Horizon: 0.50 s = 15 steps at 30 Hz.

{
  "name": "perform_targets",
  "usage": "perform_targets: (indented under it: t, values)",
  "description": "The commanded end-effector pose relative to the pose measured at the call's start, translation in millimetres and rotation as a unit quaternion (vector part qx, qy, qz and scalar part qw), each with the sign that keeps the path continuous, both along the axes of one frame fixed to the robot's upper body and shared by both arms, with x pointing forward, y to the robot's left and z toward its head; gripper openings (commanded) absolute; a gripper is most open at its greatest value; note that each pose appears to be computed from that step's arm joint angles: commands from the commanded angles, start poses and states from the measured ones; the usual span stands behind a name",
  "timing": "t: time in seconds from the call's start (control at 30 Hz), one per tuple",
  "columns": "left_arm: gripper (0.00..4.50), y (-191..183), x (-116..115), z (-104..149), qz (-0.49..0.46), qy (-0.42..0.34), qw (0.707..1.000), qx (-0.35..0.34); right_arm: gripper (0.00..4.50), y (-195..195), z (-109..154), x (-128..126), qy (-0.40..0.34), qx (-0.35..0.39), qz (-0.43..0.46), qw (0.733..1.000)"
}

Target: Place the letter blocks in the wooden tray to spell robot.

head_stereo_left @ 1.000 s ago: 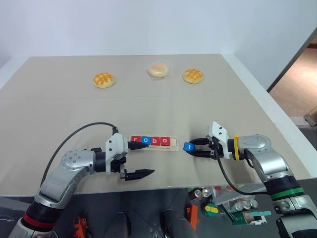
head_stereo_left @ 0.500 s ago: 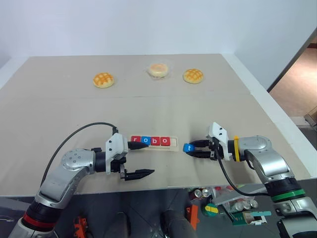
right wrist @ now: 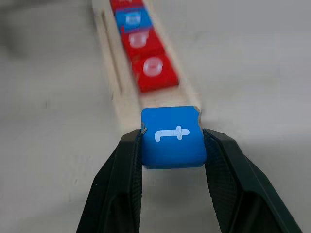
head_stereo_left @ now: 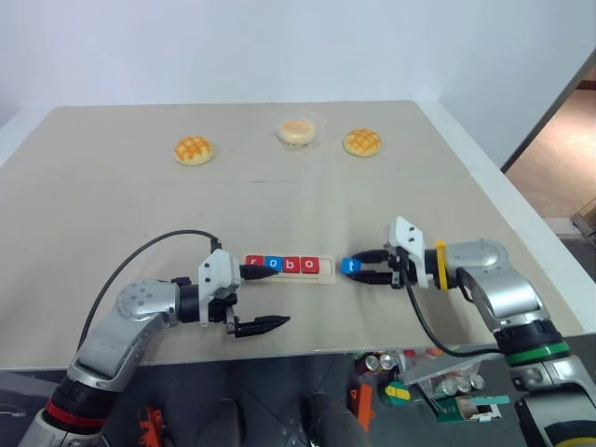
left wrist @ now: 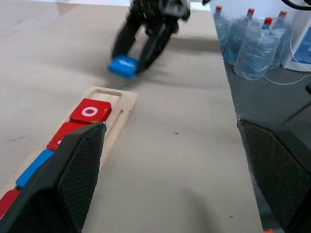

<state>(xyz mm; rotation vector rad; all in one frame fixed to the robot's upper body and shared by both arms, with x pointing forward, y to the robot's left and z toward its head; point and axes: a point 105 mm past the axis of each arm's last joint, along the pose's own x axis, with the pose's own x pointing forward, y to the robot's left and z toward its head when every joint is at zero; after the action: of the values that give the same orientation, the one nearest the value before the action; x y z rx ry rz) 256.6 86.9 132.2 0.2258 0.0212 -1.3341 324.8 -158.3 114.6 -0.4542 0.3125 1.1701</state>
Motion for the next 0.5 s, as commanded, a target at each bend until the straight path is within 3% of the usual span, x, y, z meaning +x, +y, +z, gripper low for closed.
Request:
perform_targets:
  t: [0.03, 0.27, 0.5]
  values:
    - [4.50, 5.2, 12.2, 14.0, 0.041, -0.027, 0.998, -0.032, 1.32, 30.5, 36.0, 9.9, -0.032, -0.005, 0.072, 0.997]
    - [4.50, 5.0, 15.6, 18.0, 0.069, -0.010, 0.995, -0.066, 1.32, 40.7, 22.9, 17.8, -0.008, -0.058, 0.108, 0.992]
    - [4.50, 3.9, 12.6, 19.1, 0.071, -0.004, 0.995, -0.072, 1.32, 40.4, 18.7, 25.8, -0.004, -0.065, 0.104, 0.992]
